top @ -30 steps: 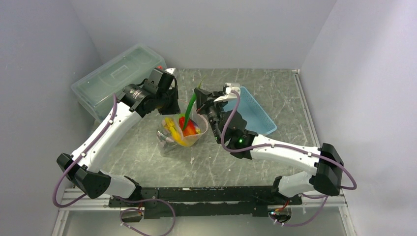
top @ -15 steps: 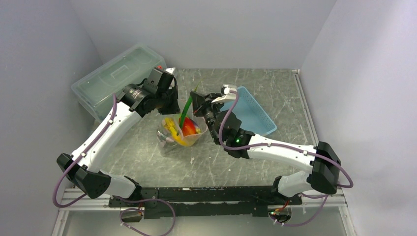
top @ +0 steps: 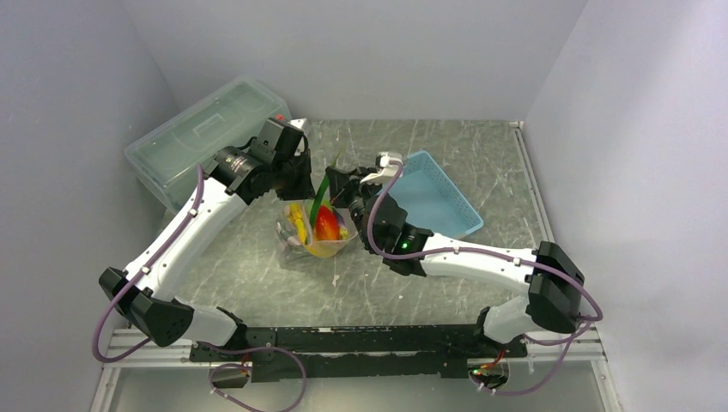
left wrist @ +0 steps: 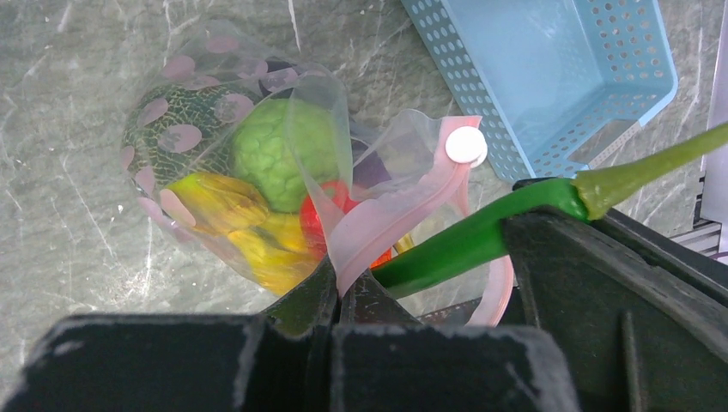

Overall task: Place the food in the zip-top bag and seal the zipper
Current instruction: Place the fake vegetable in the zipper food storage bag.

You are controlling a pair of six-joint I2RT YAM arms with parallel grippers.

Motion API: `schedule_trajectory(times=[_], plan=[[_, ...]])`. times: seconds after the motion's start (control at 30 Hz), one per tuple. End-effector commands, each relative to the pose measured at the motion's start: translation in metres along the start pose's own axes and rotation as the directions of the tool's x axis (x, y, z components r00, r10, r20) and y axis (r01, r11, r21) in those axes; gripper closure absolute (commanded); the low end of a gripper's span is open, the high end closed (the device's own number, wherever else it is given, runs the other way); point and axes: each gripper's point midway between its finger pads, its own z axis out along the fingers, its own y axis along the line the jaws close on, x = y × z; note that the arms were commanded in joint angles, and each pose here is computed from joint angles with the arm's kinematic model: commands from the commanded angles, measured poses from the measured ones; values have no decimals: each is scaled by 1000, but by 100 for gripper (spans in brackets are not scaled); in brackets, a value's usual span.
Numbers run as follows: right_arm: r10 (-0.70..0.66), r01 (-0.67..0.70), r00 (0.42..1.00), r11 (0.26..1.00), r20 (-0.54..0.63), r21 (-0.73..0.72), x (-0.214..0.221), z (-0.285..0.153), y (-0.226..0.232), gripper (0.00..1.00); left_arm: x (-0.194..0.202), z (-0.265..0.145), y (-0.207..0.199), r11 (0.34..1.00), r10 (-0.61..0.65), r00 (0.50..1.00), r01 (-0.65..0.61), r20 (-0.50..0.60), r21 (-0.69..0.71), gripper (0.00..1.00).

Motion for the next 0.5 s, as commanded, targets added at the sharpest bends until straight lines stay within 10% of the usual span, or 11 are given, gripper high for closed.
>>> schedule_trajectory(times=[0.0,0.47], plan=[[63,-62,998,998,30,-18,-14,4,16,100,-17,-12,-13,998,-19,998,16,62,58,100],[-39,35,988,999,148,25,-52,5,13,100,-17,-16,-11,999,-17,997,13,69,52,100]])
